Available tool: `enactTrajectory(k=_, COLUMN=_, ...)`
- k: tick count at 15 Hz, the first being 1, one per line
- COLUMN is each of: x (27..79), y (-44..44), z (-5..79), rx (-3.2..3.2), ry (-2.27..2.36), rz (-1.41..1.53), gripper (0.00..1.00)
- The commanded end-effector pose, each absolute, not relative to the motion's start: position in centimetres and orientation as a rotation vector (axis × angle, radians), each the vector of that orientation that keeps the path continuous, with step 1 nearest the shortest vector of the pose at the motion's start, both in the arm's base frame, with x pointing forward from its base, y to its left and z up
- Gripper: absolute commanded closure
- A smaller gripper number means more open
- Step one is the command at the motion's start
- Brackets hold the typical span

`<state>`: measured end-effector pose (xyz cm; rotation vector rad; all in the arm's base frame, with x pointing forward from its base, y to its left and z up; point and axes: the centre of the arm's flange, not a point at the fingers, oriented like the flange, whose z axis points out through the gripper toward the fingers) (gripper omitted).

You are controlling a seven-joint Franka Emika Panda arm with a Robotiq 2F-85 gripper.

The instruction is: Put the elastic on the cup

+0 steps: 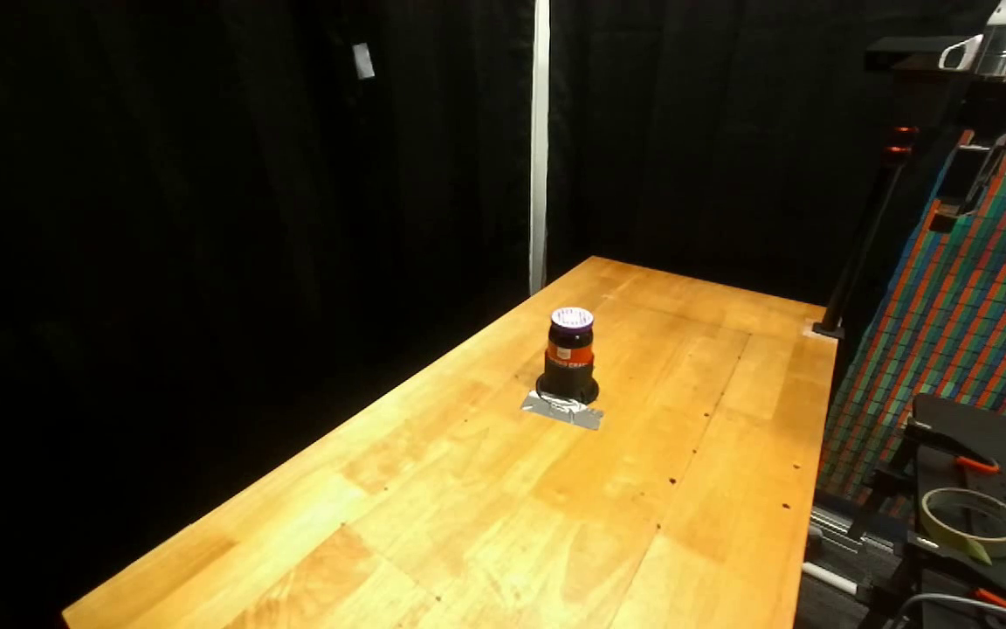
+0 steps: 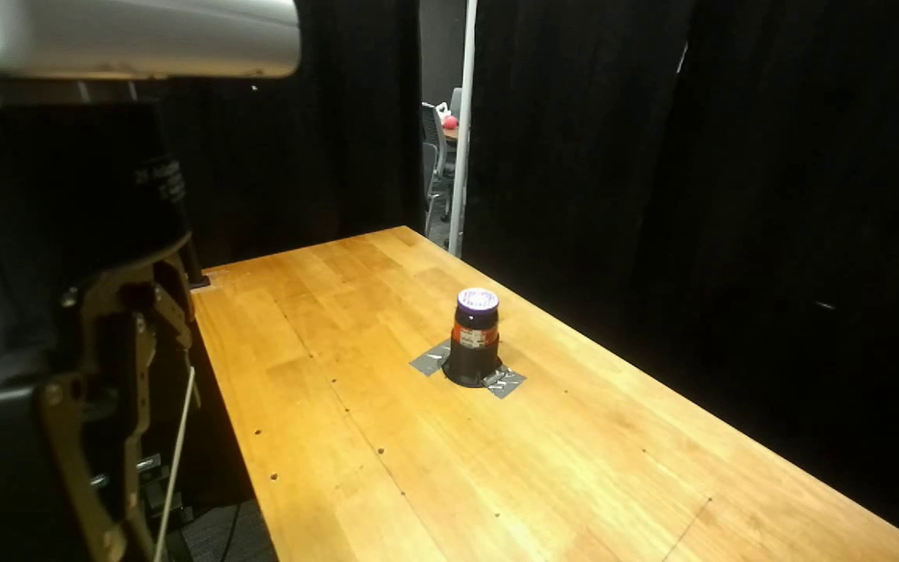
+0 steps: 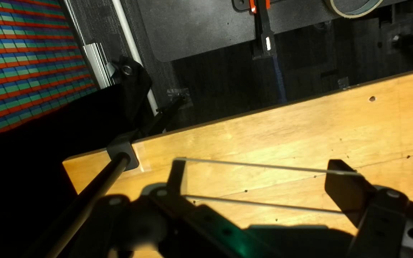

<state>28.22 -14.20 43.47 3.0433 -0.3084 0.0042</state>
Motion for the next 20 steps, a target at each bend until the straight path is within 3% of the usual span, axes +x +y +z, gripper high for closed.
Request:
enactTrajectory(k=1, x=28.2, y=-14.2, z=43.5, rx=3.043, ry=-0.308, rz=0.004, gripper=0.0)
enactTrajectory(k=7, x=29.6, y=-12.8, z=43.1, rx=3.026, ry=-0.294, rz=-0.006, gripper=0.0)
enactTrajectory(k=15, x=37.4, y=-2.1, z=41.5, rx=3.023, ry=-0.126, rz=0.105, gripper=0.0)
enactTrajectory(k=20, x=43.5, y=4.6, z=39.6, rx=3.028, ry=-0.109, rz=0.354, gripper=0.0)
